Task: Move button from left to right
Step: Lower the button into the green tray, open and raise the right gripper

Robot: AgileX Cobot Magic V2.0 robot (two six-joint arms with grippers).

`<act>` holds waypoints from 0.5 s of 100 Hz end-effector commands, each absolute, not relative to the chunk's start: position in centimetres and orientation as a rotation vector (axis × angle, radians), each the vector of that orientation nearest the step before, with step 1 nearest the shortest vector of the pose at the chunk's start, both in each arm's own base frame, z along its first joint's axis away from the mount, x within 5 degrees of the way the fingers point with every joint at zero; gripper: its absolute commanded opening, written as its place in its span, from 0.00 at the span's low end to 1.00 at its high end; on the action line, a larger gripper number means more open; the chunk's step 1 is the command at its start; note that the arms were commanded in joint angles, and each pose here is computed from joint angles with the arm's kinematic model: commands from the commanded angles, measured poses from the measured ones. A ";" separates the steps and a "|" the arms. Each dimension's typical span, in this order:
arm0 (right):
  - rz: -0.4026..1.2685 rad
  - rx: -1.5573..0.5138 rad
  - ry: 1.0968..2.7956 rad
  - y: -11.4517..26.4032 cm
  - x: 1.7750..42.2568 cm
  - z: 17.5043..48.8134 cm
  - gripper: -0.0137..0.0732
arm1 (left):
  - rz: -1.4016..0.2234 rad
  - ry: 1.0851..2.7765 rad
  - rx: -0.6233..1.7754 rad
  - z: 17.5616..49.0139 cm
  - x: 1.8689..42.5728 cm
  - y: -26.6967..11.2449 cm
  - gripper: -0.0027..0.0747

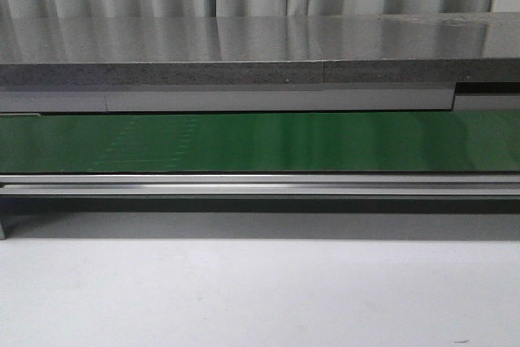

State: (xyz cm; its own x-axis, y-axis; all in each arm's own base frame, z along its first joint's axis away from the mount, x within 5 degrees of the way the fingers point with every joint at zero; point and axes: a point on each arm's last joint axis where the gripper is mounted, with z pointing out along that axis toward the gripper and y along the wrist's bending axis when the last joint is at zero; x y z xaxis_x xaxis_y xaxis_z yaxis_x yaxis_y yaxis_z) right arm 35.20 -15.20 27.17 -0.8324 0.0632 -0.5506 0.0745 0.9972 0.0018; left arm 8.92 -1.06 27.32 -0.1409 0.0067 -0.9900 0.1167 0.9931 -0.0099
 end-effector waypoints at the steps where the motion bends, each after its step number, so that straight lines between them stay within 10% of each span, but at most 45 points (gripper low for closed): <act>1: -0.065 0.050 2.379 -13.2 35.0 32.1 0.70 | -0.110 1.600 0.078 29.0 9.0 -1.1 0.04; 50: -0.022 -0.112 2.028 -2.3 29.0 35.3 0.70 | -0.110 1.600 0.078 29.0 9.0 -1.1 0.04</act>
State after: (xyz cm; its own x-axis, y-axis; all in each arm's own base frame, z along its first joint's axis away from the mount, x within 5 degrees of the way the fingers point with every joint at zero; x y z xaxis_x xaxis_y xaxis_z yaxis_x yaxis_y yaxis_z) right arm 31.09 -3.40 32.73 -0.6020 -0.0918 -0.7932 -0.1033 0.9940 -0.0366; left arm 8.92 -1.06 27.32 -0.1409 0.0067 -0.9900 0.1167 0.9931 -0.0099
